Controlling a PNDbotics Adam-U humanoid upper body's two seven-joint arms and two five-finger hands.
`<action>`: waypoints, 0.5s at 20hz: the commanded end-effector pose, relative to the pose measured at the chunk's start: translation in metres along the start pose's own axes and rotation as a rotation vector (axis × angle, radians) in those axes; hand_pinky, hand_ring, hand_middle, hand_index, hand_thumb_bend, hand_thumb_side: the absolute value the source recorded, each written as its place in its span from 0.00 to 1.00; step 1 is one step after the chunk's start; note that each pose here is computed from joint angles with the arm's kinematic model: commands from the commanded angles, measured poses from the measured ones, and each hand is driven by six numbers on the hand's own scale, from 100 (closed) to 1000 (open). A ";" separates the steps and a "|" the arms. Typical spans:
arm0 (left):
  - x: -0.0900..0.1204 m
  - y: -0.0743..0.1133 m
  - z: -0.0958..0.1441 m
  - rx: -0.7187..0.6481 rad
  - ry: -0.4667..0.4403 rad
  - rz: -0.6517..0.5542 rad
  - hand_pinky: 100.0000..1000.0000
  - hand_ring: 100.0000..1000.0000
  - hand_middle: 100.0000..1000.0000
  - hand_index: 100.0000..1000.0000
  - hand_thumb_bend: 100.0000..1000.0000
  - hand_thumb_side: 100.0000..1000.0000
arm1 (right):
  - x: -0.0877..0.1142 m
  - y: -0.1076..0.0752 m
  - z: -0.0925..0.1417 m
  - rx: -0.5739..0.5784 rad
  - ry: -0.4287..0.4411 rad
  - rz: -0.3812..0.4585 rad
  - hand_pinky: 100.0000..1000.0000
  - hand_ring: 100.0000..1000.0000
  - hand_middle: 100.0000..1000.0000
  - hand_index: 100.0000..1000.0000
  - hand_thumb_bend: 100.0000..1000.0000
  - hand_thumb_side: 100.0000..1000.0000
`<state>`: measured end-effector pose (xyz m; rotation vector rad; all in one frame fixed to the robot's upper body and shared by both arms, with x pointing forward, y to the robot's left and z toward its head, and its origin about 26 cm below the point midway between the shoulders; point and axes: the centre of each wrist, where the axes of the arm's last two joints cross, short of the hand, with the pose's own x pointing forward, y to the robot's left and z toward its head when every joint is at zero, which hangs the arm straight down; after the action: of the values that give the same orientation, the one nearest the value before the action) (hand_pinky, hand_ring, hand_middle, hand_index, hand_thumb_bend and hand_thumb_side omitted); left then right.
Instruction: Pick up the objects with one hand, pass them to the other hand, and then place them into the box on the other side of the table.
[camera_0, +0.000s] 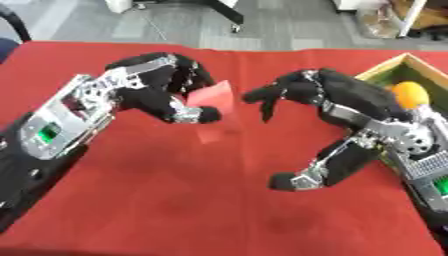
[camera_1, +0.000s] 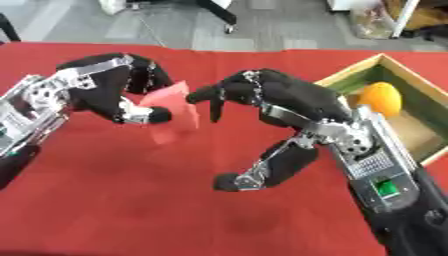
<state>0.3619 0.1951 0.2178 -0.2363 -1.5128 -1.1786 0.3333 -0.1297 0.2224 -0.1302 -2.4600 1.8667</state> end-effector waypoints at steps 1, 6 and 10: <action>0.011 -0.001 -0.004 -0.037 -0.017 -0.010 0.61 0.41 0.30 0.40 0.33 0.14 | 0.000 -0.004 -0.006 -0.011 -0.011 0.065 0.58 0.47 0.31 0.91 0.56 0.36; 0.014 -0.009 -0.011 -0.088 -0.025 0.008 0.62 0.40 0.30 0.40 0.33 0.14 | -0.003 0.004 -0.008 -0.018 0.008 0.103 0.57 0.45 0.26 0.91 0.56 0.35; 0.013 -0.011 -0.010 -0.103 -0.022 0.025 0.62 0.40 0.30 0.40 0.33 0.14 | -0.004 0.006 -0.006 -0.029 0.041 0.147 0.57 0.44 0.25 0.91 0.52 0.33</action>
<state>0.3583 0.1776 0.2111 -0.3374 -1.4437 -1.2215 0.3379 -0.1230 0.2121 -0.3142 -2.4891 1.8704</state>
